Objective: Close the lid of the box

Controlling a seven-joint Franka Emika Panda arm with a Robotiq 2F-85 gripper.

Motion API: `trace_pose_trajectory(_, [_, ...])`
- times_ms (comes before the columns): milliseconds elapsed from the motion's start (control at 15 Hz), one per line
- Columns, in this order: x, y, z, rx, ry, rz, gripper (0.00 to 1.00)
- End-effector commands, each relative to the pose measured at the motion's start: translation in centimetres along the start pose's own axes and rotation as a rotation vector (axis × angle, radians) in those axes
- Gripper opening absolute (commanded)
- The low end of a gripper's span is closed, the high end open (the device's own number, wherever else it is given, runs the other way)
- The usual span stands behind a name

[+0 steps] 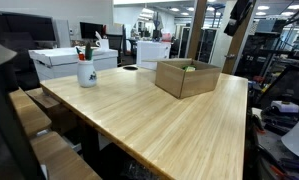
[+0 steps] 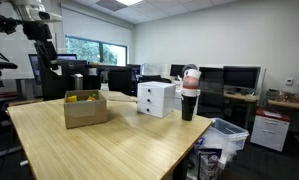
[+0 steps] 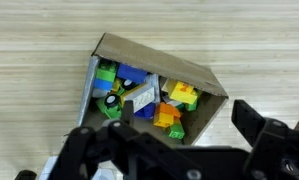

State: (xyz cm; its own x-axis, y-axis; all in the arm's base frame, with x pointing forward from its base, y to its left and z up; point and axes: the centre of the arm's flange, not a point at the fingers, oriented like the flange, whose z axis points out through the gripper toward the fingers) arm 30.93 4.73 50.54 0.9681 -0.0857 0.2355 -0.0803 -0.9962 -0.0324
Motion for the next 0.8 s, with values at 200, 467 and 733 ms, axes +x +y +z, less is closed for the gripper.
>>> trace_pose_trajectory(200, [1.2, 3.1, -0.1, 0.0, 0.013, -0.052, 1.0])
trace_pose_trajectory(467, [2.7, 3.4, 0.0, -0.005, 0.05, -0.064, 1.0])
trace_pose_trajectory(733, [5.1, 2.4, 1.2, -0.021, 0.099, -0.064, 1.0])
